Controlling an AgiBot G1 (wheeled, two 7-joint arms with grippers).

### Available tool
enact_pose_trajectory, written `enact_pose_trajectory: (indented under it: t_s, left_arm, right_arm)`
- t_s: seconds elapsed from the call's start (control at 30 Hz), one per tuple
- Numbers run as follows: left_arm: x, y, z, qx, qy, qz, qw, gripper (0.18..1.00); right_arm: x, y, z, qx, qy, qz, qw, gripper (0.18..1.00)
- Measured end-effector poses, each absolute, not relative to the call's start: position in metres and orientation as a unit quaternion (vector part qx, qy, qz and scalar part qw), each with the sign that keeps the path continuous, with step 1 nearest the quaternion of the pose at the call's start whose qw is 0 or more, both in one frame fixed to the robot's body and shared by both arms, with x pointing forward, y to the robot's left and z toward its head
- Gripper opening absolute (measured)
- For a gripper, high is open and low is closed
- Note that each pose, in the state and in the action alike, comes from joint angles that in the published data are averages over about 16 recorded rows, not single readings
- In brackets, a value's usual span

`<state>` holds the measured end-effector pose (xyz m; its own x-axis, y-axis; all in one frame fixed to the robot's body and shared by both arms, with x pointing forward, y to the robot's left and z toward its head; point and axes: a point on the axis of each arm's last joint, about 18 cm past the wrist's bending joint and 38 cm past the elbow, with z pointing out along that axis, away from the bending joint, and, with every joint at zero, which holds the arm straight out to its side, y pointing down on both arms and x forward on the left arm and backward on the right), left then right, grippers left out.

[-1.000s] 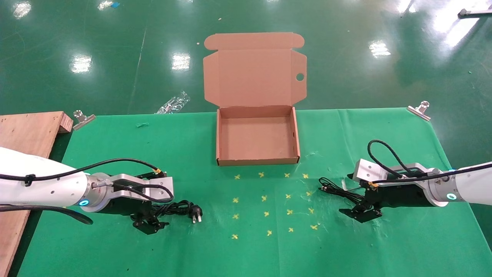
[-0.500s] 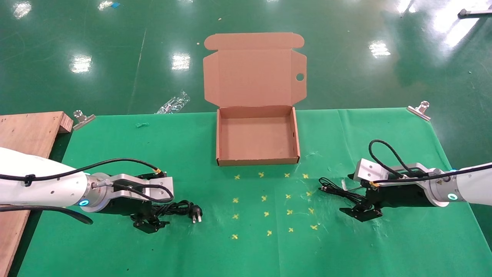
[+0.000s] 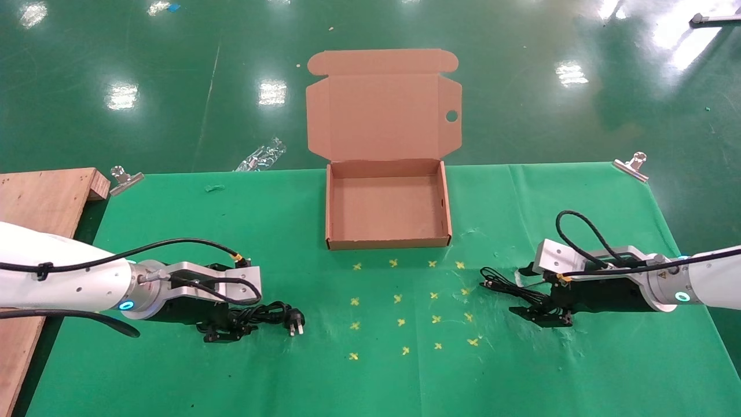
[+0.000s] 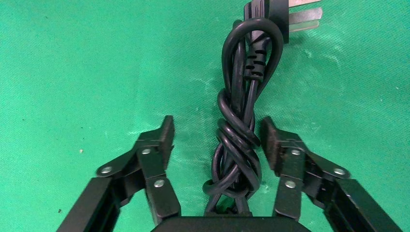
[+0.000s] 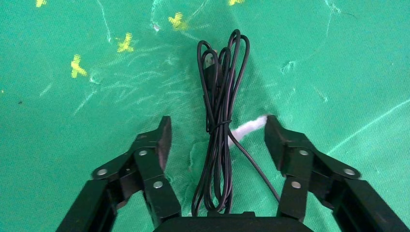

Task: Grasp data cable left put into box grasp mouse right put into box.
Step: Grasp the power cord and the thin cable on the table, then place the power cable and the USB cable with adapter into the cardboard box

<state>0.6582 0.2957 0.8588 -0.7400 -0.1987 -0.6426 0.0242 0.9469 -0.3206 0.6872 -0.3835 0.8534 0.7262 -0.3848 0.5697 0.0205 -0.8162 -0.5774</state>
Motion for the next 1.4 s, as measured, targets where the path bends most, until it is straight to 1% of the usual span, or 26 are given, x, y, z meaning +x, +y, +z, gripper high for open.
enact_pose_trajectory:
  t_s: [0.13, 0.27, 0.33, 0.47, 0.67, 0.87, 1.1, 1.27, 1.4]
  left_arm:
    - [0.658, 0.296, 0.859, -0.047, 0.920, -0.156, 0.357, 0.685]
    - [0.658, 0.295, 0.859, -0.047, 0.920, -0.157, 0.357, 0.577]
    - [0.658, 0.295, 0.859, -0.047, 0.920, -0.157, 0.357, 0.540]
    - [0.658, 0.295, 0.859, -0.047, 0.920, -0.157, 0.357, 0.445]
    - [0.658, 0.295, 0.859, -0.047, 0.920, -0.157, 0.357, 0.357]
    - [0.658, 0.296, 0.860, -0.048, 0.919, -0.157, 0.358, 0.324]
    - [0.656, 0.299, 0.879, -0.046, 0.913, -0.168, 0.368, 0.322]
    - [0.654, 0.300, 0.914, -0.039, 0.902, -0.186, 0.387, 0.322]
    - [0.654, 0.291, 0.951, -0.028, 0.887, -0.213, 0.409, 0.322]
  right_arm:
    - [0.687, -0.384, 0.854, -0.884, 0.103, -0.356, 0.285, 0.717]
    - [0.687, -0.383, 0.854, -0.884, 0.102, -0.356, 0.285, 0.611]
    - [0.687, -0.383, 0.854, -0.884, 0.102, -0.356, 0.286, 0.571]
    - [0.687, -0.383, 0.854, -0.884, 0.102, -0.356, 0.286, 0.465]
    - [0.687, -0.383, 0.854, -0.884, 0.102, -0.356, 0.286, 0.347]
    - [0.687, -0.383, 0.854, -0.884, 0.102, -0.356, 0.286, 0.272]
    - [0.687, -0.385, 0.858, -0.882, 0.102, -0.360, 0.286, 0.232]
    - [0.687, -0.394, 0.879, -0.873, 0.100, -0.382, 0.287, 0.223]
    - [0.686, -0.405, 0.912, -0.858, 0.098, -0.414, 0.286, 0.223]
